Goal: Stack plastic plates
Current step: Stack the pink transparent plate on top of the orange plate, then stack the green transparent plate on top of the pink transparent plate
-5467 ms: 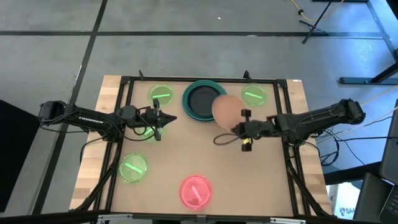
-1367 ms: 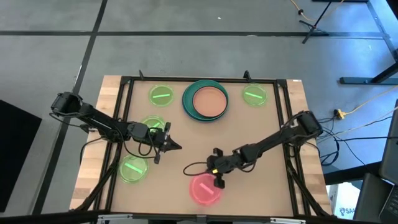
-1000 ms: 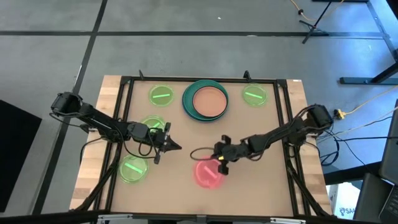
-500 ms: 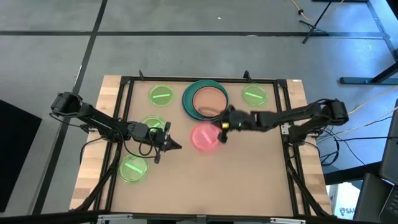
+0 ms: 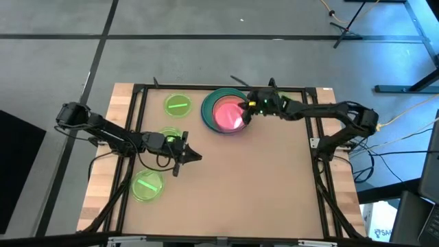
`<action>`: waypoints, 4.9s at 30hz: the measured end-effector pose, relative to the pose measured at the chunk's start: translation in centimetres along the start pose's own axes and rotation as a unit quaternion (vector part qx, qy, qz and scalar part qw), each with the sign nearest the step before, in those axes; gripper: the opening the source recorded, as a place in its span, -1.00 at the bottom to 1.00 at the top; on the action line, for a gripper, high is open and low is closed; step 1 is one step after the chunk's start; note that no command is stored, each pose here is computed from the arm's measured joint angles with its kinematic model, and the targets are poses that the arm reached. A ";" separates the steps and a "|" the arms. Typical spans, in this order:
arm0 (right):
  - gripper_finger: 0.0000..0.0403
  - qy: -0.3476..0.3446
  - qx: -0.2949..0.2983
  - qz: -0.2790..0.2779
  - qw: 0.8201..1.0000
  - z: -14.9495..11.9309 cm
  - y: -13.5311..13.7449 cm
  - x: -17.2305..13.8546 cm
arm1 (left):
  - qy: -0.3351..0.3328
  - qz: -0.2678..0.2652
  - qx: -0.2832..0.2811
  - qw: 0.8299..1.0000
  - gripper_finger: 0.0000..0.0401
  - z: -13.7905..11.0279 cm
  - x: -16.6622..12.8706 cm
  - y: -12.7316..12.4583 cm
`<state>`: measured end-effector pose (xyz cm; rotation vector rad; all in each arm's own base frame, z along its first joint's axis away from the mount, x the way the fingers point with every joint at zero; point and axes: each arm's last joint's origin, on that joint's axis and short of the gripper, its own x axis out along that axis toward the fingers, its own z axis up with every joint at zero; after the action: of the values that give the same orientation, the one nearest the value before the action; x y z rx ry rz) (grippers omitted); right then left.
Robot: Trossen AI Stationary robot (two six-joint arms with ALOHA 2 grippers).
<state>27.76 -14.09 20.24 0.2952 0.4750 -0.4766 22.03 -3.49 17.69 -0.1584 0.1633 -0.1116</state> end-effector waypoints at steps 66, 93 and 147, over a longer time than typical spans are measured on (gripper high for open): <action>-0.07 0.090 -0.198 -0.031 0.976 -3.8 -0.8 -6.3 | 0.094 0.194 0.131 0.968 -0.01 3.9 1.1 6.8; -0.07 0.168 -0.213 -0.064 0.961 -9.1 -1.5 -6.3 | 0.025 0.133 0.099 0.986 -0.01 3.4 -4.5 5.0; -0.99 0.207 -0.278 -0.175 0.921 -9.2 -4.4 -3.9 | 0.012 0.145 0.092 0.985 -0.01 3.6 -4.5 5.0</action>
<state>19.16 -12.97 13.66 -0.2536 1.0625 -0.6066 18.71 2.53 21.04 0.0524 0.1964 0.1610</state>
